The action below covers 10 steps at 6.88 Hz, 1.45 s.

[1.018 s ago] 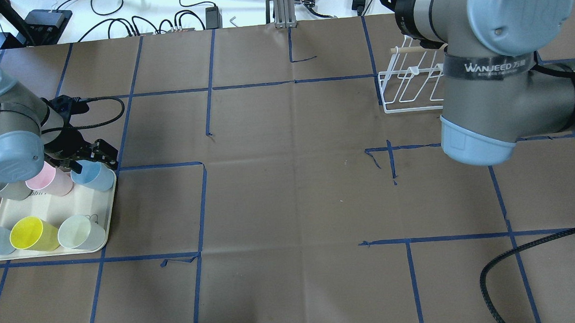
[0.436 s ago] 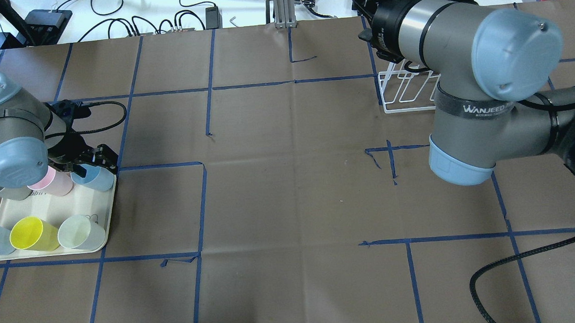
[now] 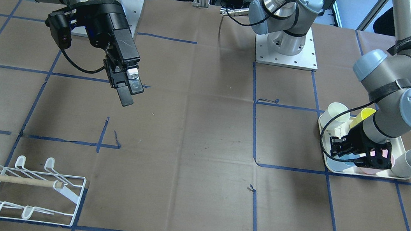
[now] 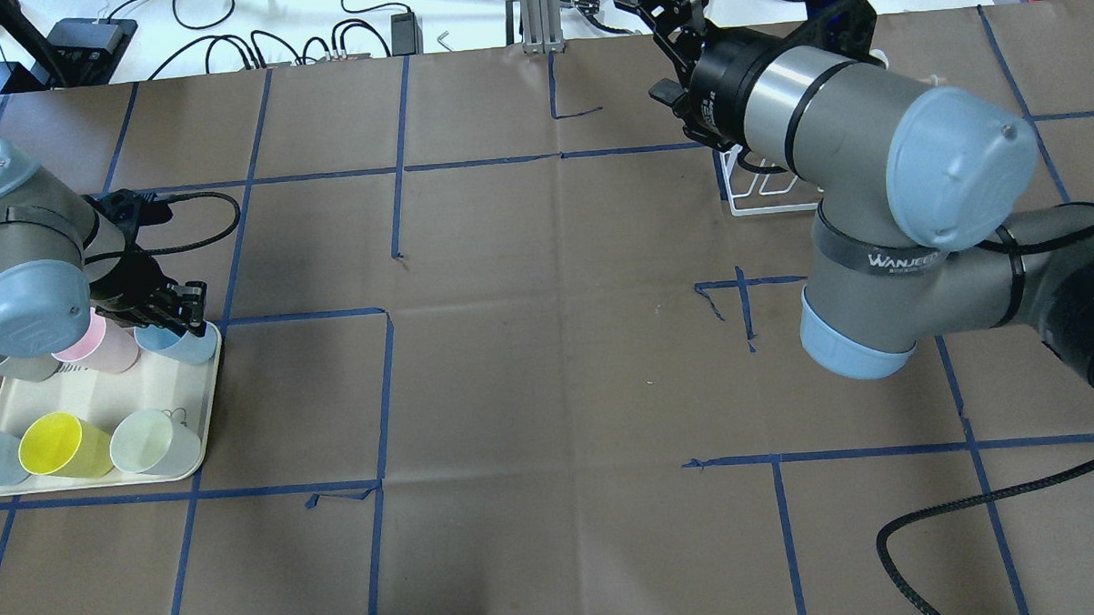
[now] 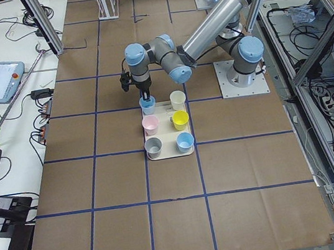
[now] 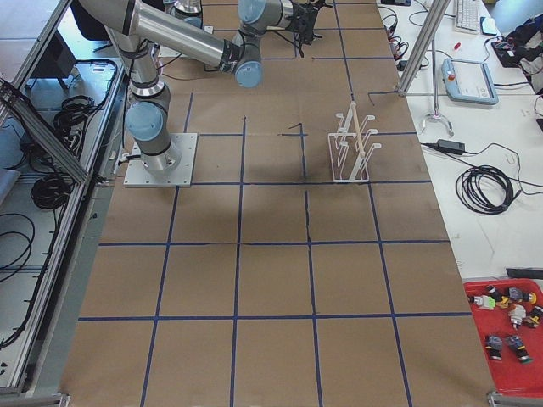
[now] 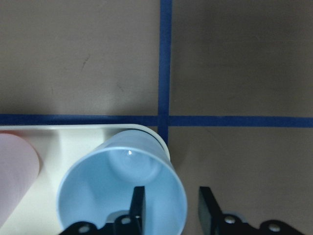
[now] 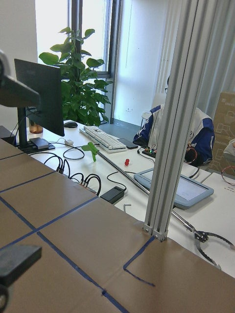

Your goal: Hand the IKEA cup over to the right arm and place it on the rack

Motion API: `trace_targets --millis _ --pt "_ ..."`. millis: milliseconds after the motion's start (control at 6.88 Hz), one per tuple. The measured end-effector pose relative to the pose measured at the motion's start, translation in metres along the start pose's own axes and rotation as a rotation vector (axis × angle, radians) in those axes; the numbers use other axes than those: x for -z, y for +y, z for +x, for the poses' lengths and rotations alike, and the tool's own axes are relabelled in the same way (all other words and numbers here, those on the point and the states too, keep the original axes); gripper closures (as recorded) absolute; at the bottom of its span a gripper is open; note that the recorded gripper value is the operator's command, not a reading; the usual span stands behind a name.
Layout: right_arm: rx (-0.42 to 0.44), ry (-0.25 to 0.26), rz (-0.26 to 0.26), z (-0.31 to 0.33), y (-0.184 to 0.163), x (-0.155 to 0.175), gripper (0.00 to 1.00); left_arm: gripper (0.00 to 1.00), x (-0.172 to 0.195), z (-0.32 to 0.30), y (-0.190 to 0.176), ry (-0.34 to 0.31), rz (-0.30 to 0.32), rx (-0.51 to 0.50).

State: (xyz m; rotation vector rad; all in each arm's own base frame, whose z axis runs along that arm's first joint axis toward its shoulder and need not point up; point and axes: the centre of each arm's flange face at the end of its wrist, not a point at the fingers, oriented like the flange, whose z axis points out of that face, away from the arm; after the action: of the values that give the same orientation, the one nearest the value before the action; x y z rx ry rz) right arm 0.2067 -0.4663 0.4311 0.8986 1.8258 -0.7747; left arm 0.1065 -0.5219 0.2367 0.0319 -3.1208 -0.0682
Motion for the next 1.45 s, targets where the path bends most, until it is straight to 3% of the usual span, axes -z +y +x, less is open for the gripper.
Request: trace_targets --millis 436,727,1018,1454 --pt "-0.118 -0.083 0.002 0.024 0.015 0.012 0.0 1.0 0.022 0.002 0.001 -0.006 0.019 -0.004" --pt "-0.185 -0.157 -0.01 0.035 0.027 0.025 0.0 1.0 0.068 0.004 0.005 -0.004 0.004 -0.005" --pt "-0.18 -0.231 -0.001 0.04 0.034 0.036 0.0 1.0 0.135 0.002 0.001 0.004 -0.041 -0.006" --pt "-0.249 -0.252 0.0 0.052 0.039 0.045 0.0 1.0 0.198 -0.003 -0.011 0.002 -0.073 -0.019"
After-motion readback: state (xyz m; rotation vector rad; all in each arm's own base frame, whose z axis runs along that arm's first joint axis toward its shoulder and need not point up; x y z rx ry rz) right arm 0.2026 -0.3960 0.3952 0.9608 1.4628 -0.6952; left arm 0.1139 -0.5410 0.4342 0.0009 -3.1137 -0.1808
